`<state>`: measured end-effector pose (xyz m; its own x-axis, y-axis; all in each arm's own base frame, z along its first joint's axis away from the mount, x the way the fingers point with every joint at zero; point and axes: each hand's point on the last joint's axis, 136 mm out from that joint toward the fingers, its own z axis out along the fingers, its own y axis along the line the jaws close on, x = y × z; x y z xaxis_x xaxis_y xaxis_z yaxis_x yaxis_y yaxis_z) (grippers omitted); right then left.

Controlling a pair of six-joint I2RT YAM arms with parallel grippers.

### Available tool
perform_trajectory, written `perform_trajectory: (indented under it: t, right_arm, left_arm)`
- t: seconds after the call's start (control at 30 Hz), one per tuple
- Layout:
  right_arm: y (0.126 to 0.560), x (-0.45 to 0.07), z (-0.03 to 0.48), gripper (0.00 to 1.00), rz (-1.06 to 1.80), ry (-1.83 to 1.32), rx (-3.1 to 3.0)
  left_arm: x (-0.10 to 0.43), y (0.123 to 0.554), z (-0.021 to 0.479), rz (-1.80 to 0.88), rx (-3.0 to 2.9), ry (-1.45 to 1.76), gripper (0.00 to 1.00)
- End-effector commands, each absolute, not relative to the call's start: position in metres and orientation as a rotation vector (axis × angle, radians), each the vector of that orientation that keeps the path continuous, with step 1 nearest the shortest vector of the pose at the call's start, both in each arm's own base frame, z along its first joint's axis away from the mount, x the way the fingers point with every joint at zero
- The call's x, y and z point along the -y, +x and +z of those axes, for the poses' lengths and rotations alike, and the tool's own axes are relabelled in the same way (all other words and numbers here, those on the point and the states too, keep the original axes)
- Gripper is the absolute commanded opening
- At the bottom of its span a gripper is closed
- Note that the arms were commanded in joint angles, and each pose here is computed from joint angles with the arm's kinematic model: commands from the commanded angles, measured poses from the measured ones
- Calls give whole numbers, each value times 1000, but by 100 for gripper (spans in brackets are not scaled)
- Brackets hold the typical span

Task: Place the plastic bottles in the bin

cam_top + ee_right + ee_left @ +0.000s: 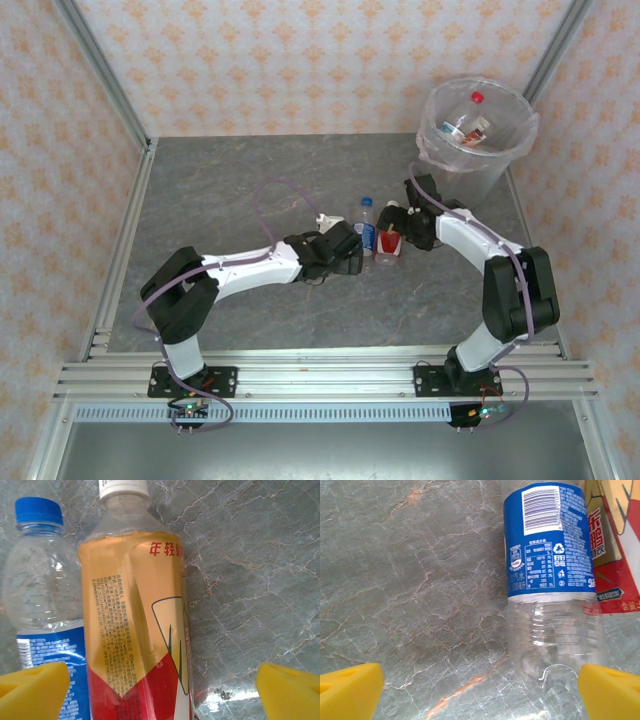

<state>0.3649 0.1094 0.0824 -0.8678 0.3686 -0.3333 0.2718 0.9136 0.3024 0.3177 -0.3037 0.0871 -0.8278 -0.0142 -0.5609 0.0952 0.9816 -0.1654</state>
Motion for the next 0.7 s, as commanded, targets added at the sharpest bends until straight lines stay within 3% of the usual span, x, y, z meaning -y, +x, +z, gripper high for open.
perform_trajectory:
  t: [0.0, 0.13, 0.43, 0.67]
  right_arm:
    - [374, -108, 87, 96, 283, 481, -2667]
    - [377, -119, 76, 94, 292, 460, -2710]
    - [368, -86, 59, 84, -36, 456, -2767]
    - [372, -101, 44, 80, 30, 360, -2842]
  left_arm:
    - [298, 320, 99, -261, -2489, 0, 100]
    - [294, 316, 99, -251, -2503, 28, 100]
    - [286, 311, 97, -227, -2508, 43, 100]
    - [290, 313, 95, -225, -2513, 33, 100]
